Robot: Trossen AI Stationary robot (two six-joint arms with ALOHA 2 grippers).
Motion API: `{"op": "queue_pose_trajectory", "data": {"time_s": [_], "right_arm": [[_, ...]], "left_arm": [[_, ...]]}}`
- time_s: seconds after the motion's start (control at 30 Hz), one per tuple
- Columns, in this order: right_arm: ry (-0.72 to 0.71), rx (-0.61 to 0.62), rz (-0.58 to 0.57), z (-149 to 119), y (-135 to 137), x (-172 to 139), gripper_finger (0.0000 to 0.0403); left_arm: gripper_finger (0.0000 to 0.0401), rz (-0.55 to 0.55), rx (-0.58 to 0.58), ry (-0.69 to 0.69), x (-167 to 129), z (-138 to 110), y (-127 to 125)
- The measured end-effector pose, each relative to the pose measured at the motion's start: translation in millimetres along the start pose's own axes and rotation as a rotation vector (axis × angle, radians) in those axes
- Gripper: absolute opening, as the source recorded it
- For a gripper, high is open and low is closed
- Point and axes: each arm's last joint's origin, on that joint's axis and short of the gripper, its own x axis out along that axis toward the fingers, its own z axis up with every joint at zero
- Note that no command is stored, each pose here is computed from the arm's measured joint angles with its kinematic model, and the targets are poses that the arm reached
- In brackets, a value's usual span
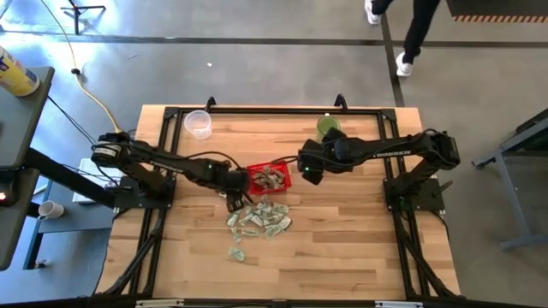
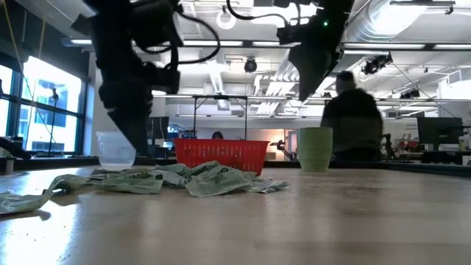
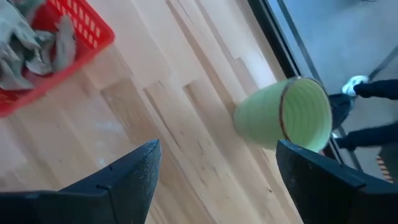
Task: Pick and place Stevia / Truvia into bins
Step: Put the stevia packet into the red basket
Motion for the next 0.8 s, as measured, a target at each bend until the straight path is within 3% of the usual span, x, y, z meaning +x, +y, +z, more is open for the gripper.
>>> {"op": "queue_pose_trajectory", "data": {"time_s": [0.13, 0.3, 0.5, 0.63, 0.8], "right_arm": [[0.016, -0.018, -0.028, -2.5, -1.7, 0.0, 0.0309], [0.008, -0.019, -0.047, -2.3, -2.2, 0.0, 0.0309], [-0.003, 0.01, -0.047, -0.9, -2.2, 0.5, 0.0309], [-0.005, 0.019, -0.05, -0.8, -2.4, 0.7, 0.0309], [-0.005, 0.021, -0.051, -0.9, -2.4, 0.7, 0.0309]], "left_arm": [[0.0214, 0.015, -0.083, -0.015, 10.7, -10.3, 3.2], [0.0221, 0.015, -0.062, -0.033, 16.4, -14.8, 4.3], [0.0207, 0.032, -0.123, -0.026, 28.3, -21.5, 21.7], [0.0158, -0.008, -0.104, -0.02, 31.7, -19.5, 33.1], [0.0043, -0.055, -0.116, -0.013, 31.1, -11.1, 45.7]]}}
